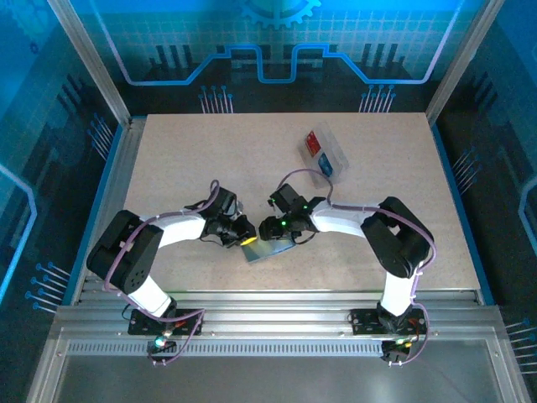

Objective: Put the credit cards into the card holder

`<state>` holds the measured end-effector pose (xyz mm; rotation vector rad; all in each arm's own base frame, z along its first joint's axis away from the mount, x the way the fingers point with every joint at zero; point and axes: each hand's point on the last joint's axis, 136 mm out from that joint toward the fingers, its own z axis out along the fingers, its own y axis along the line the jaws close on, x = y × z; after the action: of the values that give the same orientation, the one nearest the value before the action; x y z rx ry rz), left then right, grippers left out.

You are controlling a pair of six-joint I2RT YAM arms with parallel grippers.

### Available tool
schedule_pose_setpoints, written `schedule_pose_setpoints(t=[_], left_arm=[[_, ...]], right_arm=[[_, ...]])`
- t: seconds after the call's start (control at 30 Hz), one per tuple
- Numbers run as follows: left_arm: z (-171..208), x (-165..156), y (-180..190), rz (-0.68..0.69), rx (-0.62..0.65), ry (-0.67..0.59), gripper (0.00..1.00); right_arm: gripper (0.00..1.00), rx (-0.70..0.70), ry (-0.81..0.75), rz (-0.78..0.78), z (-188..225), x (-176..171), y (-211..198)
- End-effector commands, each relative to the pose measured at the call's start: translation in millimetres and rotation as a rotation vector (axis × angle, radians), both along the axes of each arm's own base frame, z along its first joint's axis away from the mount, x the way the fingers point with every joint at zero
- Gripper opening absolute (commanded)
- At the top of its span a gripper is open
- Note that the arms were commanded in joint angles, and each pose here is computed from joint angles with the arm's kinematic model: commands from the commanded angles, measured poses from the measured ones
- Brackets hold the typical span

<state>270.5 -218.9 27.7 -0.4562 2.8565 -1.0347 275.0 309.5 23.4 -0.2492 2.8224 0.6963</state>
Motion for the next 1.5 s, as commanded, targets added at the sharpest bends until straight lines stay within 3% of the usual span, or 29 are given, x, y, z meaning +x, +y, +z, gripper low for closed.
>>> schedule_pose_setpoints(t=[0.0, 0.17, 0.5, 1.0, 1.47], left_arm=[[15, 7, -9, -0.06, -0.009, -0.033, 0.15], [18, 19, -16, -0.071, -0.016, -0.037, 0.15], [54, 27, -40, -0.092, -0.071, -0.09, 0.17], [1, 9, -33, -0.108, 0.076, 0.021, 0.12], [-7, 7, -17, -0.138, 0.178, -0.003, 0.12]], right_arm=[[0.52, -0.219, 0.11, -0.18, -53, -12, -75], [0.51, -0.235, 0.117, -0.241, -55, -20, -94], [0.47, -0.229, 0.089, -0.218, -43, -17, -87], [0.4, -0.209, 0.08, -0.183, -38, -11, -77], [0.42, -0.217, 0.059, -0.145, -31, -6, -74]])
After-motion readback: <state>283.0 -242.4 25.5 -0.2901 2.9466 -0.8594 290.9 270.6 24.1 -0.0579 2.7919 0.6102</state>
